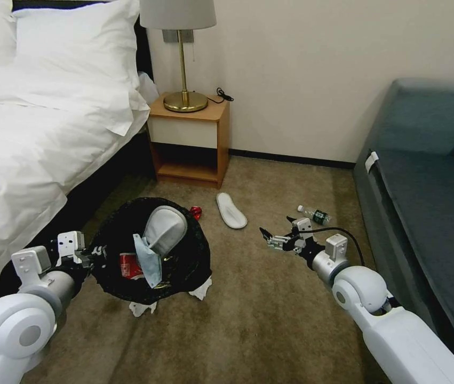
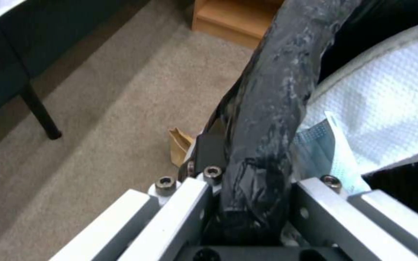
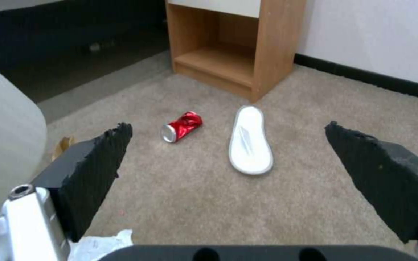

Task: Pick up the trash bin, then pick up the garbage on the floor and place it into the trash bin.

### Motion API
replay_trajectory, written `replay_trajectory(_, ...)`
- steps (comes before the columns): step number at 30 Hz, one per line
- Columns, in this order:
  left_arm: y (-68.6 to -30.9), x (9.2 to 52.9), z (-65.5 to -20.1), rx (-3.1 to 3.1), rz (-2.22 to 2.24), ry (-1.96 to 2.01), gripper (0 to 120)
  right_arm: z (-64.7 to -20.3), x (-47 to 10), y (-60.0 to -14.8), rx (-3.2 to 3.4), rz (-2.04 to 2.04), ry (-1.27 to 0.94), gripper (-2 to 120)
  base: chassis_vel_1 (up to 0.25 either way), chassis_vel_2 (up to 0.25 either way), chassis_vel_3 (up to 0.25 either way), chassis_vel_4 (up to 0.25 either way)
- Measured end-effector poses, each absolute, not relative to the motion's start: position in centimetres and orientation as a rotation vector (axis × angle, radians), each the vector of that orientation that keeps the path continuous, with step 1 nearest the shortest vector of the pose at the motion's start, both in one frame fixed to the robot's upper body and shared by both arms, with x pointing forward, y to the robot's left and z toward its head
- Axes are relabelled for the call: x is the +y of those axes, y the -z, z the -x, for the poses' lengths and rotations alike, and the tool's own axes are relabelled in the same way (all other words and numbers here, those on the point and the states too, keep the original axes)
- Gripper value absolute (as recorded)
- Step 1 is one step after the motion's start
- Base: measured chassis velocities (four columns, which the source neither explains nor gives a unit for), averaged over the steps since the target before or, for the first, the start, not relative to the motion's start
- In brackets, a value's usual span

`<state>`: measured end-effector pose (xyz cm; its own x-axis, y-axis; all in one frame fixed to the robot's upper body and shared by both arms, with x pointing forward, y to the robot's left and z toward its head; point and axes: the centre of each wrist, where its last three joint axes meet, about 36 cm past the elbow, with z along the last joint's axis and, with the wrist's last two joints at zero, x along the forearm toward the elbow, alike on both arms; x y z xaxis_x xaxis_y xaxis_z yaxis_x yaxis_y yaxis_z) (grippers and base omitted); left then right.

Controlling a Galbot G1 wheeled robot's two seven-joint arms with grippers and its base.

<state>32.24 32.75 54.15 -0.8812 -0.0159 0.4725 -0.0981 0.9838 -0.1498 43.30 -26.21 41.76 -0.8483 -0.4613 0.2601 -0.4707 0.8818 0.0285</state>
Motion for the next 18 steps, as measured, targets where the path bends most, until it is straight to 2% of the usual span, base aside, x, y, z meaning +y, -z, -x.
replay_trajectory(18,-54.00,32.79,-32.30,-2.639,-0.065,-0.246,2,-43.50,-26.27,-41.17,-2.779,-0.698,-0.062,100,-0.056,0.087,0.084,-0.052)
